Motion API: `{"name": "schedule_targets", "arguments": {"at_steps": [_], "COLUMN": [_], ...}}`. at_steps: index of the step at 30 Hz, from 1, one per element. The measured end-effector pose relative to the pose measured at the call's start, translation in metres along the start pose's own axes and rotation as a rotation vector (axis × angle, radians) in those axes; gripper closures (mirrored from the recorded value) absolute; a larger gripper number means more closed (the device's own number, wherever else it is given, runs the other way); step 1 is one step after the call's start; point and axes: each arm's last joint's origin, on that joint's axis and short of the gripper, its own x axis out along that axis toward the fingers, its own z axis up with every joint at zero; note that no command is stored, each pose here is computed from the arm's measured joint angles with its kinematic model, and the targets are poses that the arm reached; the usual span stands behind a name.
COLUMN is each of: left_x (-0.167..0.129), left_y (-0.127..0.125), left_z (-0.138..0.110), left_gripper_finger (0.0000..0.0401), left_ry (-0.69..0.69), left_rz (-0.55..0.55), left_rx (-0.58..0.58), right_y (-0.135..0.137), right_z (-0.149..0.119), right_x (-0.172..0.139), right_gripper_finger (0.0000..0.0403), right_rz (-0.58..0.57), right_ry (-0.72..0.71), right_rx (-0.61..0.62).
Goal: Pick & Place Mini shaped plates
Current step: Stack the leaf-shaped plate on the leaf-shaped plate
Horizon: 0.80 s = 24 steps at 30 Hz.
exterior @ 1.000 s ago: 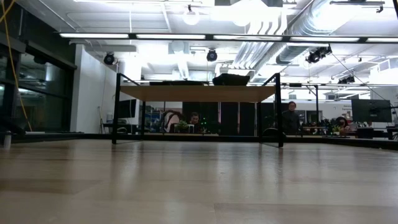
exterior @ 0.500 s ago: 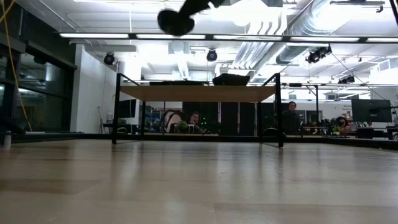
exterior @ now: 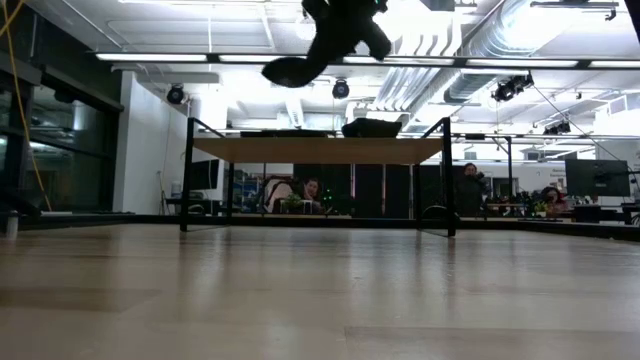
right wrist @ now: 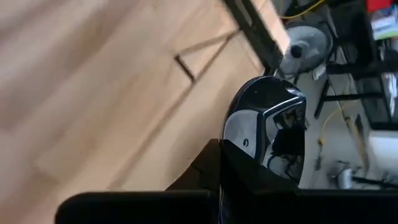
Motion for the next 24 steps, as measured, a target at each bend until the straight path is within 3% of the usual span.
{"name": "schedule_targets", "arguments": {"at_steps": [11, 24], "left_x": [0.000, 0.007], "left_y": [0.000, -0.003], "left_z": [0.000, -0.003], "left_gripper_finger": [0.0192, 0.0192], "left_ry": [0.001, 0.010], "left_rz": [-0.001, 0.005], "left_rx": [-0.056, -0.076], "right_y": [-0.019, -0.028], "right_z": [-0.042, -0.064], "right_x": [0.002, 0.006], "right_gripper_finger": [0.0403, 0.0403], "right_rz": [0.047, 0.069], "right_ry": [0.017, -0.012], "right_rx": [-0.268, -0.440]}}
